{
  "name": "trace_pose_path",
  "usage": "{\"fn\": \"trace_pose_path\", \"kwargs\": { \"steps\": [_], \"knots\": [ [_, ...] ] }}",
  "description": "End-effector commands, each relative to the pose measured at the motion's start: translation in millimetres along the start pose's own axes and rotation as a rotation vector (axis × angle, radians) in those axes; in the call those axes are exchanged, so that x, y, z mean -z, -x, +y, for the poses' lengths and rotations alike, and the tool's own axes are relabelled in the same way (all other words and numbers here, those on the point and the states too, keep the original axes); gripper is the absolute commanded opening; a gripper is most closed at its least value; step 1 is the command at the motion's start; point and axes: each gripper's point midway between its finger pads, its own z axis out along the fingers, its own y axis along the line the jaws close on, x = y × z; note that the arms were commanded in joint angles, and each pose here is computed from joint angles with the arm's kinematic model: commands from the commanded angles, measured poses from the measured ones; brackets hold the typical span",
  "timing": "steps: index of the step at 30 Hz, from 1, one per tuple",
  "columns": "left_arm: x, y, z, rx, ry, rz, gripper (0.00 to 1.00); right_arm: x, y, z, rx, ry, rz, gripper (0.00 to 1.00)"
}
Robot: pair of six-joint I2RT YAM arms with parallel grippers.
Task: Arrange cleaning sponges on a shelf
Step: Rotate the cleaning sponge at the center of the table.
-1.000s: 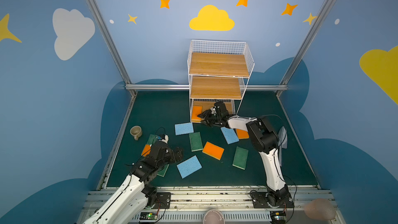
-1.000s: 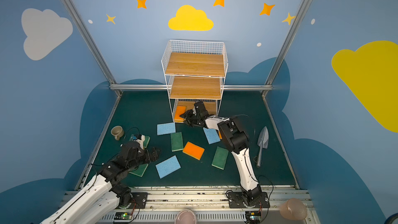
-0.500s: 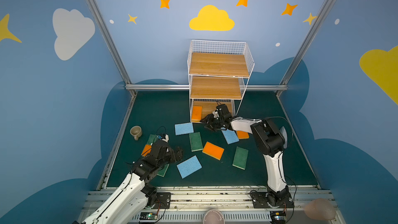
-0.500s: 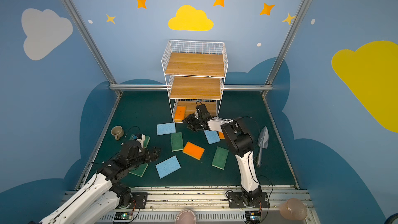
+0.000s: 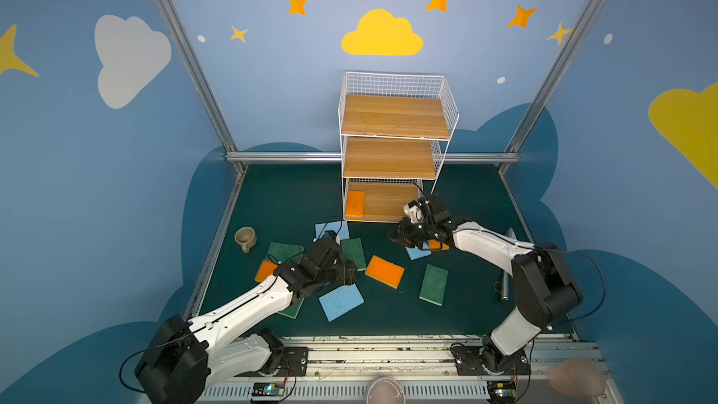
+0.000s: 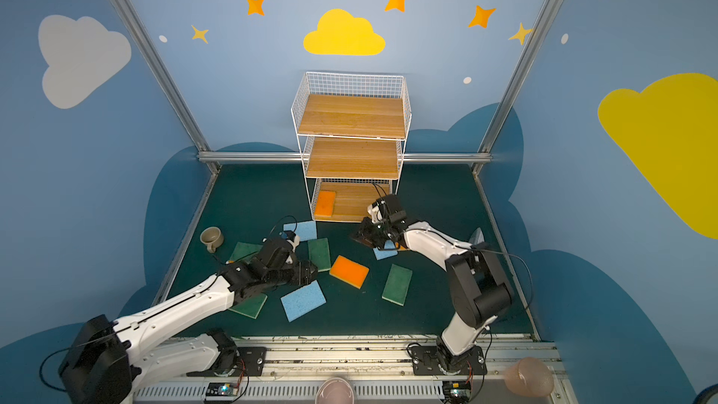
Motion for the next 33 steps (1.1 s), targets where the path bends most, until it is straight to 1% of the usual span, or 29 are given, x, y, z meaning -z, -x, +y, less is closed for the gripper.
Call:
{"fn": "trace_pose_path", "kwargs": {
  "steps": [1,3,5,9,12,20,24,26,33],
  "knots": [
    [-6,25,-23,-0.055,-0.046,-0.03,0.6,16,-34,-15,0.057,-0.03,0.059,0.01],
    [-14,34,-32,-0.071,-0.058,-0.017,0.51,21,-52,-23,0.052,-0.026,0.076,0.0],
    [-23,40,-40,-0.08,-0.073,-0.004,0.43,24,-67,-28,0.05,-0.019,0.091,0.0],
    [-46,44,-54,-0.089,-0.103,0.046,0.34,19,-97,-36,0.05,0.004,0.13,0.0],
    [-63,43,-60,-0.1,-0.11,0.092,0.29,11,-109,-43,0.03,0.014,0.148,0.0],
    [-95,43,-61,-0.122,-0.077,0.139,0.28,-15,-133,-53,0.008,0.019,0.194,0.0],
    [-108,42,-59,-0.133,-0.056,0.162,0.28,-27,-135,-56,-0.016,0.019,0.212,0.0],
    [-114,39,-56,-0.137,-0.041,0.178,0.29,-32,-134,-60,-0.029,0.012,0.217,0.0],
    [-128,35,-48,-0.149,0.001,0.221,0.29,-42,-131,-69,-0.048,-0.022,0.218,0.0]
  ]
}}
